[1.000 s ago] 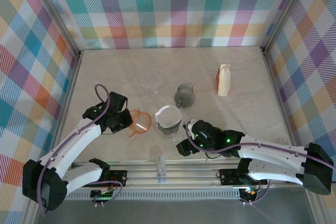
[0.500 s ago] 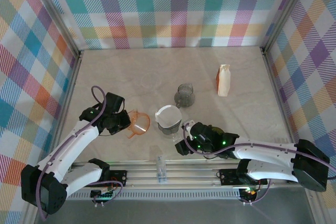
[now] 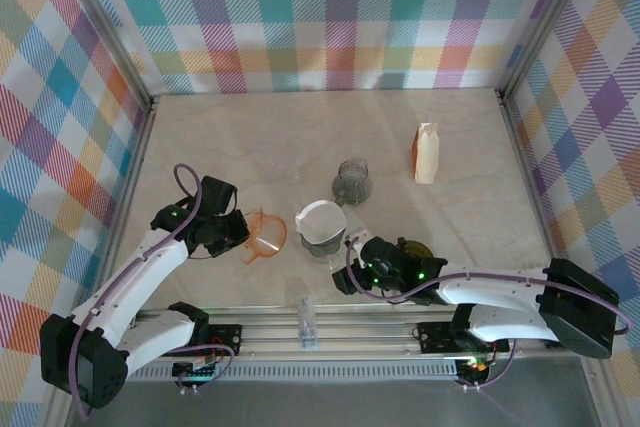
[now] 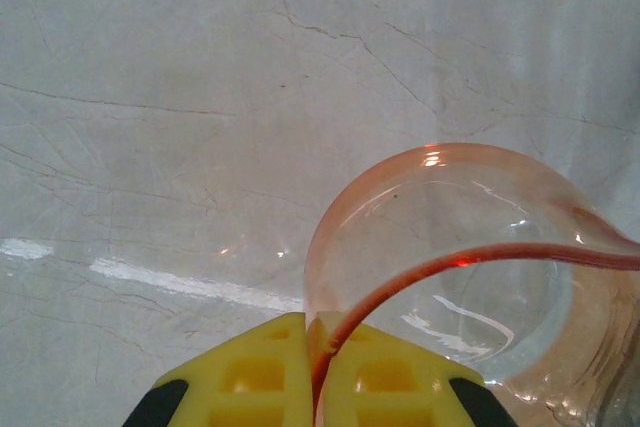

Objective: Place the coffee filter in the dripper

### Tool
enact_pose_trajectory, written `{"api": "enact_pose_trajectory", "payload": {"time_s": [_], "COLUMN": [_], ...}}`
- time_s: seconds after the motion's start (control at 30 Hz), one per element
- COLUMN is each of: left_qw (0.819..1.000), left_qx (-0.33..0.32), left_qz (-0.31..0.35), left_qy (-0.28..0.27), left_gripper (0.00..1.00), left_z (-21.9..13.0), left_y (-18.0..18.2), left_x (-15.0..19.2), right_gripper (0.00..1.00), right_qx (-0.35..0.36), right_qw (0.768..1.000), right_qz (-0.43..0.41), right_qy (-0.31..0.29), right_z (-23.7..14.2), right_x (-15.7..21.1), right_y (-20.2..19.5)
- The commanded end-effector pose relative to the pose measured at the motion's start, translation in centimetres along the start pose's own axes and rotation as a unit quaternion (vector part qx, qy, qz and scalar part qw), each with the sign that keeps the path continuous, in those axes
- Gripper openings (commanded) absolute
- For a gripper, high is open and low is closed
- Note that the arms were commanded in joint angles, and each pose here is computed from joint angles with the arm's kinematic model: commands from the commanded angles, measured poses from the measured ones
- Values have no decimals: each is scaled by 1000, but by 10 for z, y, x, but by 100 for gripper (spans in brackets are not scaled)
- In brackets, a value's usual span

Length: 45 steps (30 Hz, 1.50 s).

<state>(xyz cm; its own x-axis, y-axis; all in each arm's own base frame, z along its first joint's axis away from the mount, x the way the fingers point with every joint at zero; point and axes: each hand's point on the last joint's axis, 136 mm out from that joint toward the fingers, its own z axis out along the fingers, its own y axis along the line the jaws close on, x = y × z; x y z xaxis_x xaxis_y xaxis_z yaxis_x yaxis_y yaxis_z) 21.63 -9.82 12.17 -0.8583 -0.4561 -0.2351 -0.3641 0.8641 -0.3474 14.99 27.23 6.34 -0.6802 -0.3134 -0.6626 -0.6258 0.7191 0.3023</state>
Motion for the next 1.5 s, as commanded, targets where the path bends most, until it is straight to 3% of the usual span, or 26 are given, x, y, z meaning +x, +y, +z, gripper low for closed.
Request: {"api": "enact_pose_trajectory", "payload": {"time_s": [0.0,0.87,1.47], "left_qw": [1000,998,997], "left_qx": [4,-29,-33], "left_qz": [-8,-22,-20], "left_qy": [1,58,70], "left_gripper": [0,0,0], "left_z": [-9,3,6], "left_y": [-2,30,44], "left_x": [-2,35,50], "right_gripper": [70,64,64], "right_qx": [-5,5,-15], "right_qw": [999,996,995], "right_qz": [-14,-50,-63], "right_qy": [-35,-71,-70], "right_z": [5,58,129], "right_x": [-13,-45,-106], "right_y": [2,8,24]}}
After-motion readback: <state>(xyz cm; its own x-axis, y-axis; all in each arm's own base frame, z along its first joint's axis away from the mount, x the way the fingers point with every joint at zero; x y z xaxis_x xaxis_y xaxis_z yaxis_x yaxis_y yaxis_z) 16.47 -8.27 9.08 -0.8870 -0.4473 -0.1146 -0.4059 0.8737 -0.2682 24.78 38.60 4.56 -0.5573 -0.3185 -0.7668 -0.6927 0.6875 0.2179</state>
